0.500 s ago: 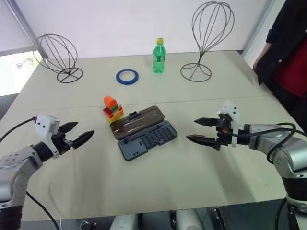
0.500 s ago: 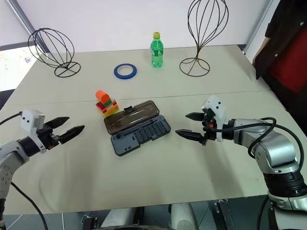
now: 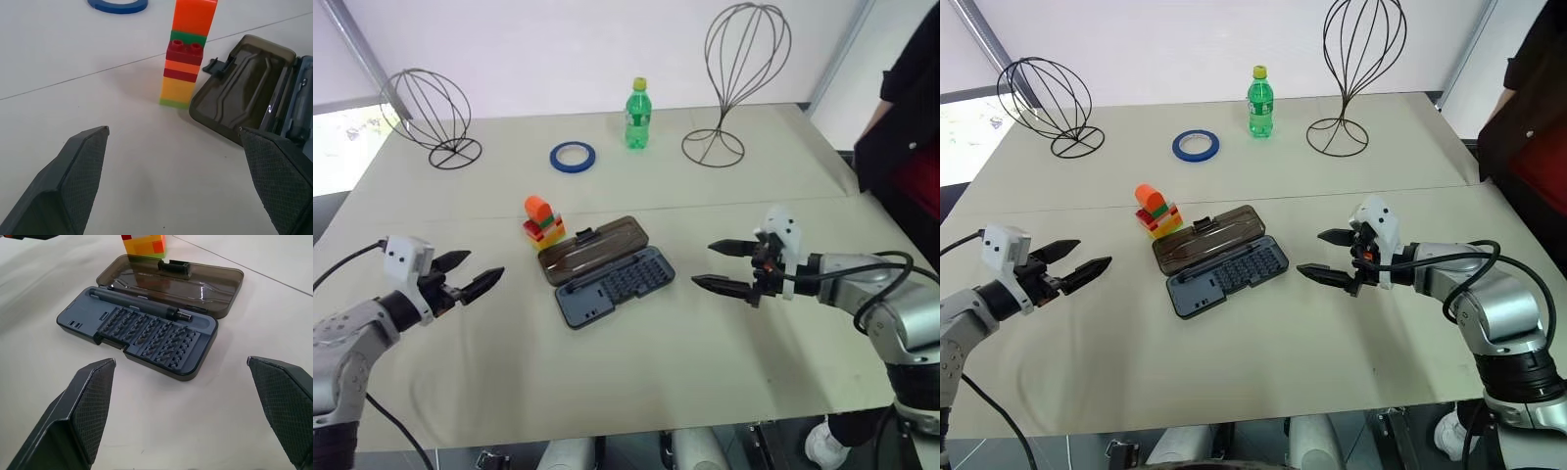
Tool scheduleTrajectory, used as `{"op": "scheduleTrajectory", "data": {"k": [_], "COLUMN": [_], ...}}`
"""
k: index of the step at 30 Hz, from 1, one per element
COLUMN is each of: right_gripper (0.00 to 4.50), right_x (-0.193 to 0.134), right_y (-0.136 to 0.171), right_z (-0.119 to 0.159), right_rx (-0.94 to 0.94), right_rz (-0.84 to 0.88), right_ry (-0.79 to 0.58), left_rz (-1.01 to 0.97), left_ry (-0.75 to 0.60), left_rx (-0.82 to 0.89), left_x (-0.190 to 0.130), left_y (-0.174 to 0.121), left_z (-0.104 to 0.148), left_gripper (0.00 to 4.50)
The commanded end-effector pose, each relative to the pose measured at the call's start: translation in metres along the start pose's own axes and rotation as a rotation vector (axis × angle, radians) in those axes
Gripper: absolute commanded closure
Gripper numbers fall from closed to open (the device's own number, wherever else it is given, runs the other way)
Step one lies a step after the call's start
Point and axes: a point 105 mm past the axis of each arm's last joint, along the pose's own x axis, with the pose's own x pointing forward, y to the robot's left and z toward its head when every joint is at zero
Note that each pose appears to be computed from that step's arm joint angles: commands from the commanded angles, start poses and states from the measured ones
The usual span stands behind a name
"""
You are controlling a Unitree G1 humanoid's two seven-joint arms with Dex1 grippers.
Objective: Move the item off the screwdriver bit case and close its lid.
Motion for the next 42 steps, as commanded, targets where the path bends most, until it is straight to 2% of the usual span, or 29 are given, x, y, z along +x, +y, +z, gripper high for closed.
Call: {"op": "scheduleTrajectory", "data": {"k": [1, 8, 14, 21, 30, 33, 38, 42], "right_gripper": [0.0, 0.0, 0.0, 0.0, 0.0, 0.0, 0.0, 0.0], "right_x": [0.001, 0.004, 0.013, 0.014, 0.01, 0.01, 0.012, 0.014], "right_y": [-0.001, 0.003, 0.014, 0.021, 0.028, 0.028, 0.027, 0.026], "right_z": [0.013, 0.017, 0.038, 0.034, 0.03, 0.028, 0.027, 0.024], "right_rx": [-0.051, -0.069, -0.1, -0.103, -0.076, -0.071, -0.067, -0.065], "right_rz": [-0.002, -0.002, 0.012, -0.023, -0.071, -0.078, -0.082, -0.075], "right_ry": [-0.039, -0.05, -0.119, -0.122, -0.13, -0.126, -0.124, -0.115], "left_rz": [0.016, -0.001, -0.075, -0.207, -0.209, -0.222, -0.213, -0.167], "left_ry": [-0.039, -0.053, -0.086, -0.031, -0.037, -0.058, -0.079, -0.099], "left_rx": [0.051, 0.052, 0.062, 0.121, 0.126, 0.111, 0.104, 0.098], "left_x": [-0.004, 0.006, 0.054, 0.111, 0.14, 0.144, 0.144, 0.144], "left_y": [0.003, 0.006, 0.006, -0.007, -0.007, -0.01, -0.009, -0.004], "left_z": [0.014, 0.016, 0.02, 0.008, 0.003, 0.003, 0.004, 0.006], "left_gripper": [0.07, 0.07, 0.07, 0.07, 0.07, 0.9, 3.18, 3.13]}}
